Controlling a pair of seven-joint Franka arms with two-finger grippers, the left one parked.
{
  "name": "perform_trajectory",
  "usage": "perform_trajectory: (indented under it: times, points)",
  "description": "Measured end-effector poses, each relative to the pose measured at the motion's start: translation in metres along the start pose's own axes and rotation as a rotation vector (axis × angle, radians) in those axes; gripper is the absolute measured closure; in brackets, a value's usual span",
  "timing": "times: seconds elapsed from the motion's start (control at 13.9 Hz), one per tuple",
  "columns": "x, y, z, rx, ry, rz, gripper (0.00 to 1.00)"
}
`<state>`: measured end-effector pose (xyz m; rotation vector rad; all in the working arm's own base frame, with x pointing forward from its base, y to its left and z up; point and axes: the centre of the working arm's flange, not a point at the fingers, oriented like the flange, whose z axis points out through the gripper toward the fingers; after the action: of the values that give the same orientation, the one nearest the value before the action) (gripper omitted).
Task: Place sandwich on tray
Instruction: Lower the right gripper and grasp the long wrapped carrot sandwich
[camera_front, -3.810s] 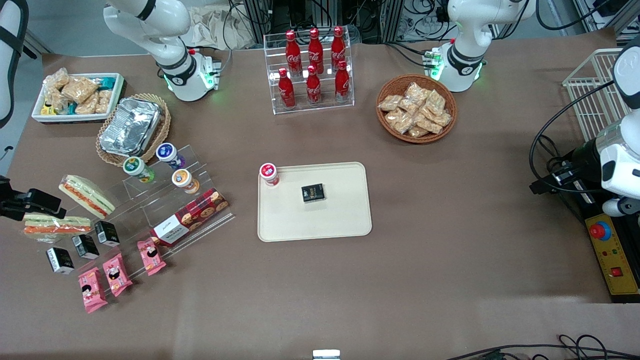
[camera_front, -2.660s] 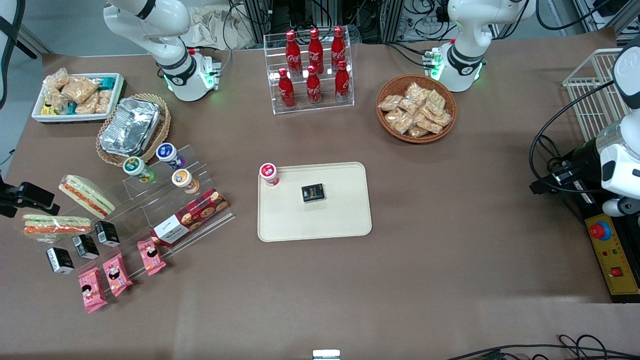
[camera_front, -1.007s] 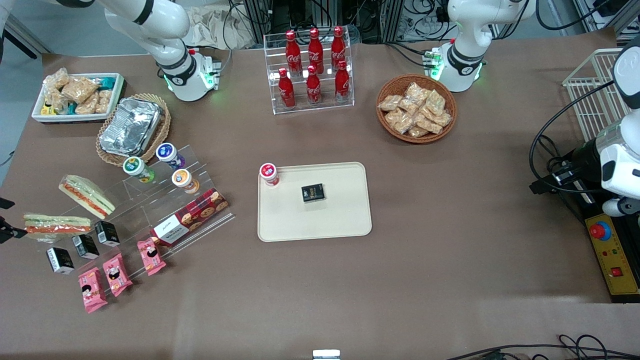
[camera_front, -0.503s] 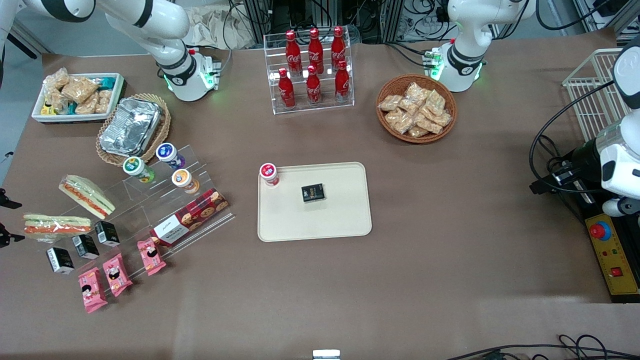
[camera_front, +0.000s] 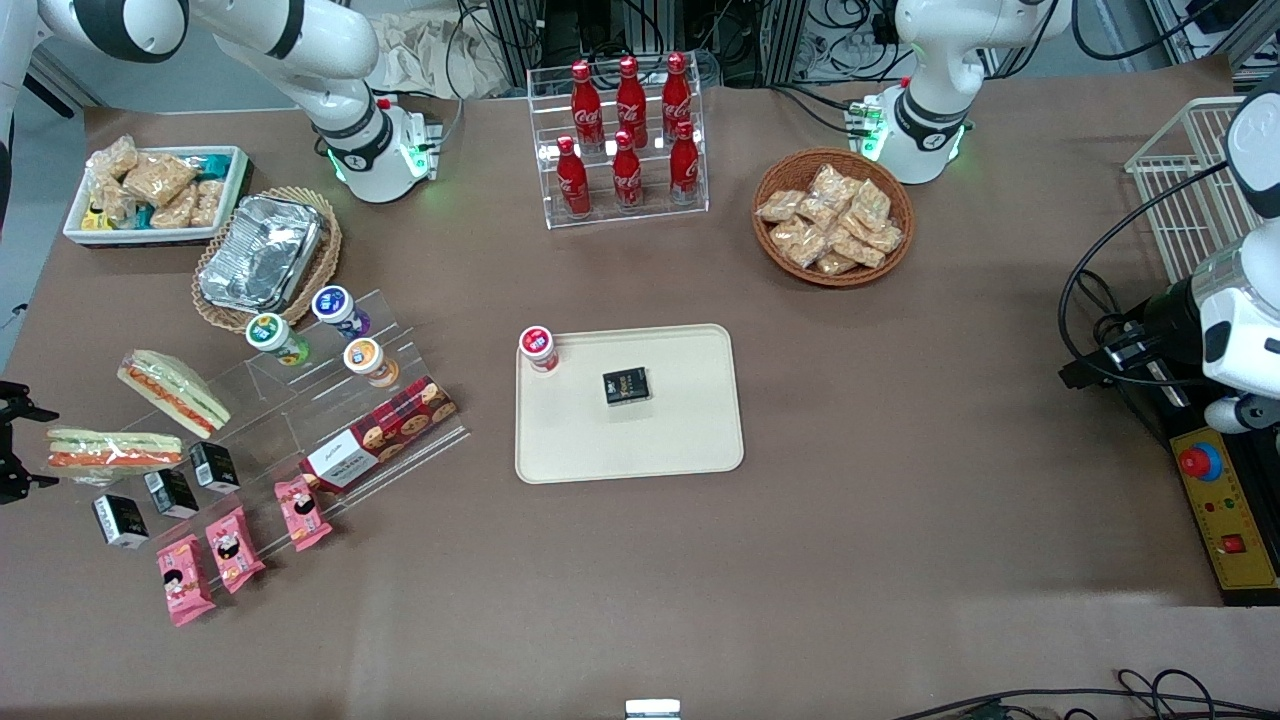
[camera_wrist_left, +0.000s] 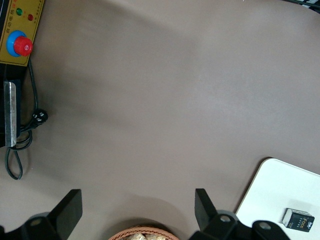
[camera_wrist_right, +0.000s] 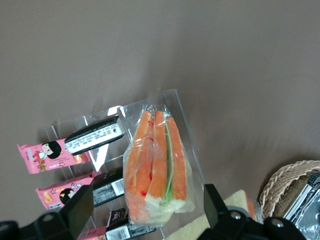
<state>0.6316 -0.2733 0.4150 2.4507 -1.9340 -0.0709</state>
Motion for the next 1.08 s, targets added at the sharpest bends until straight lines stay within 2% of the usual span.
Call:
perform_trajectory:
  times: [0.29, 0.65, 0.86, 0.93, 1.08]
  points:
    - [0.001, 0.001, 0.007, 0.007, -0.009, 0.024, 0.02]
    - [0.015, 0.007, 0.027, 0.024, -0.051, 0.071, 0.02]
    - [0.02, 0.011, 0.037, 0.031, -0.051, 0.084, 0.04]
    - [0.019, 0.011, 0.037, 0.032, -0.051, 0.083, 0.1]
    - [0.017, 0.009, 0.037, 0.034, -0.051, 0.08, 0.33]
